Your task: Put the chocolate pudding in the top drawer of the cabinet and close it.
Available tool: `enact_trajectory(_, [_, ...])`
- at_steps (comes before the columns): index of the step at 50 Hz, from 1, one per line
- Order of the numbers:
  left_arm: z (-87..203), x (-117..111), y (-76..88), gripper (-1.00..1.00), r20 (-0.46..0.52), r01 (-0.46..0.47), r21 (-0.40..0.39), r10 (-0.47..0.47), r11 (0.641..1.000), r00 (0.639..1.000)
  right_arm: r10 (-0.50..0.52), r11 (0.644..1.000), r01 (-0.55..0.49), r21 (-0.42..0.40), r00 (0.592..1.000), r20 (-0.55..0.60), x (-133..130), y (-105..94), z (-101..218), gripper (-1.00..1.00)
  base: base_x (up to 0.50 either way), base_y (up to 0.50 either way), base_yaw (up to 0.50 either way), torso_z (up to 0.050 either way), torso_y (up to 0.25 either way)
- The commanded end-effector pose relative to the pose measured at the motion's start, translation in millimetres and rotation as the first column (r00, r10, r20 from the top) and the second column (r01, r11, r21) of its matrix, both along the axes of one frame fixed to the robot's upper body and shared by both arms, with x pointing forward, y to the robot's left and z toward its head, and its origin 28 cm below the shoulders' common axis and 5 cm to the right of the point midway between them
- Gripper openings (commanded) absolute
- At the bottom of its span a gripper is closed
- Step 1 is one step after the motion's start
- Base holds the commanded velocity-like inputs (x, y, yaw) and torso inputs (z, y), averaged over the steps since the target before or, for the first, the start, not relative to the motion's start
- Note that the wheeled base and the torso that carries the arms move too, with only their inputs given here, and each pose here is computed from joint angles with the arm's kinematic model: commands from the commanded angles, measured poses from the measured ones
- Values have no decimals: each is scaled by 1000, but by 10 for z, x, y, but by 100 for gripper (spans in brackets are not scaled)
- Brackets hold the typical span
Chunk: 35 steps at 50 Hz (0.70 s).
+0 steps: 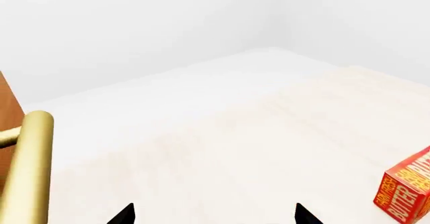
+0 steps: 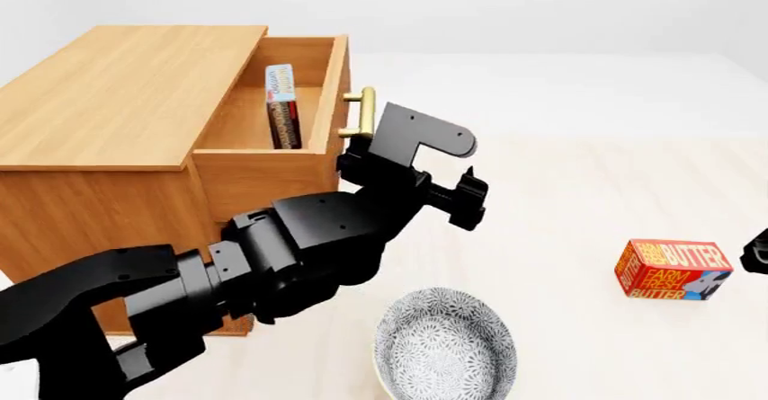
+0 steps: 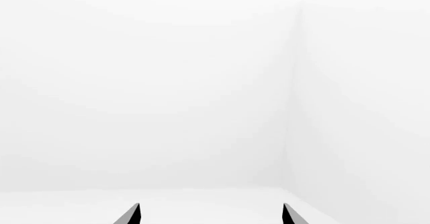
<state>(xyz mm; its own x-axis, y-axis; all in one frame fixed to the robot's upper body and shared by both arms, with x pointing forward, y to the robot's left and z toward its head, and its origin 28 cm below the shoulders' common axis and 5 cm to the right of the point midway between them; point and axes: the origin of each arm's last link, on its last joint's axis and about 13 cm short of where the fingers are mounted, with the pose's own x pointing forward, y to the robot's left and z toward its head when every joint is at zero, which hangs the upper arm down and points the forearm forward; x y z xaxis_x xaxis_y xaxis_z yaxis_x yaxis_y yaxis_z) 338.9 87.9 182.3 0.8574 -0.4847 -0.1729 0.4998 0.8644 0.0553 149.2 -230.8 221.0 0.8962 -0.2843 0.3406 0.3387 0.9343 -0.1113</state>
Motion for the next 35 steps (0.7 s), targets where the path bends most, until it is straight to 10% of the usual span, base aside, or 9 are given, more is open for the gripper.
enact_trajectory(1, [12,52,215,100,19,-74,18,74,997,997,2,1000,-2,1,1000,1,0,0,0,100,0,0,0,0,0])
enact_trajectory(35, [-21,155,567,100,39,-204,83,202,975,979,19,1000,-19,-3,1000,6,2,0,1,100,0,0,0,0,0])
